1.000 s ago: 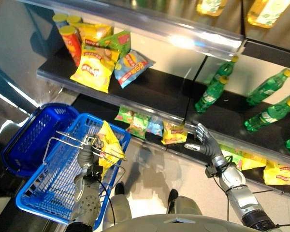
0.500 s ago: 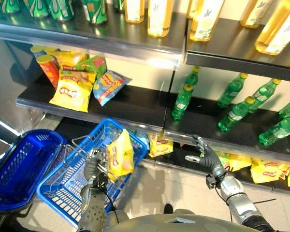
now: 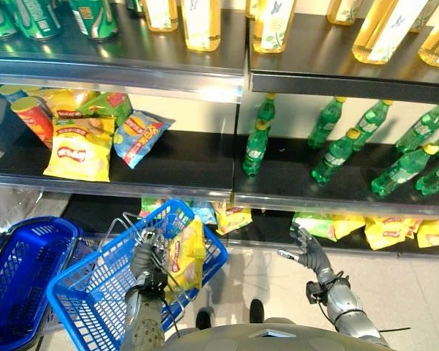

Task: Pick up the snacks into the basket

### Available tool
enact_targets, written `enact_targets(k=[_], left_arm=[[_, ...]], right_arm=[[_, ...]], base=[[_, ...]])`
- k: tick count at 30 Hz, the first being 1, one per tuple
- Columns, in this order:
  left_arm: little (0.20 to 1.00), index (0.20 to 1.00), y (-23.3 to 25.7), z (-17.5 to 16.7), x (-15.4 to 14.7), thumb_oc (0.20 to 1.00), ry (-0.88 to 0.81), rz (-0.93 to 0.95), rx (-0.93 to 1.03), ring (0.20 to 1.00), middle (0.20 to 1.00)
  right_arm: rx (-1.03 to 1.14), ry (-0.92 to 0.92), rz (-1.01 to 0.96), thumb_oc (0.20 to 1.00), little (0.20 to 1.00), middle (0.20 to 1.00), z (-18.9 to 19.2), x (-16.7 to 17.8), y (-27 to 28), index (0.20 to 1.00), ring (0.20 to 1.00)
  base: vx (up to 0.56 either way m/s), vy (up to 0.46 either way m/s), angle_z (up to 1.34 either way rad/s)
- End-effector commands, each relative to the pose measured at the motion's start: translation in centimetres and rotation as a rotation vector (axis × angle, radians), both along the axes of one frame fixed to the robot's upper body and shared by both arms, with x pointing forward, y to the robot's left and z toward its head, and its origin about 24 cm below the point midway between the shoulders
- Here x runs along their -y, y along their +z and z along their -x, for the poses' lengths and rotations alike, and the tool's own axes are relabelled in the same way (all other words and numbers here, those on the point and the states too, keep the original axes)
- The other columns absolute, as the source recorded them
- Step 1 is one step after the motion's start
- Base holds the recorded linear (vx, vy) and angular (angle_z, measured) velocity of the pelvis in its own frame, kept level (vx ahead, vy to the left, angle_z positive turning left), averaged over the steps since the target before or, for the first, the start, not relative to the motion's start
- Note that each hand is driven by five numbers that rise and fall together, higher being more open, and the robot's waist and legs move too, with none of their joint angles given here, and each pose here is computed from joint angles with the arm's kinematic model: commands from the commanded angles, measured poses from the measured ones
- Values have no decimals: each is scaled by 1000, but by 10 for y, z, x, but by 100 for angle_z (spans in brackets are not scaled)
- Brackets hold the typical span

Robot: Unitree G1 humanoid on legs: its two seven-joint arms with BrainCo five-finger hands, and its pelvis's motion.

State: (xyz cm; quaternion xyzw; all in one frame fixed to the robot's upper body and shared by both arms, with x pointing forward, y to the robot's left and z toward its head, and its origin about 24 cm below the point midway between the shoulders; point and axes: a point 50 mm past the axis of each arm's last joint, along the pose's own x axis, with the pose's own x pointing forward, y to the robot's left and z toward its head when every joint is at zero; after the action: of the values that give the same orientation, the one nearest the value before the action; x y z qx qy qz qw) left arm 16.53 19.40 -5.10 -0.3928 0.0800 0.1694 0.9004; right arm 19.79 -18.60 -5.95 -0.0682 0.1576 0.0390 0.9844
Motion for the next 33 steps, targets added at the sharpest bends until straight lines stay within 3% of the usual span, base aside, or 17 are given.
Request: enact_targets(k=[1, 17, 33], left_arm=[[200, 200, 64, -39, -3, 200, -44, -114, 351, 200, 200], [200, 200, 67, -43, 4, 200, -37, -45, 366, 200, 200], [200, 200, 65, -35, 3, 200, -5, -34, 348, 200, 200]], right_arm=[[163, -72, 46, 1000, 1000, 1000, -22, 5, 25, 1000, 1000], [233, -51, 134, 1000, 1000, 1000, -32, 2, 39, 1000, 1000], [207, -29, 161, 1000, 1000, 1000, -32, -3, 34, 1000, 1000]], base=[[-9, -95, -71], [68, -190, 20], [79, 91, -2]])
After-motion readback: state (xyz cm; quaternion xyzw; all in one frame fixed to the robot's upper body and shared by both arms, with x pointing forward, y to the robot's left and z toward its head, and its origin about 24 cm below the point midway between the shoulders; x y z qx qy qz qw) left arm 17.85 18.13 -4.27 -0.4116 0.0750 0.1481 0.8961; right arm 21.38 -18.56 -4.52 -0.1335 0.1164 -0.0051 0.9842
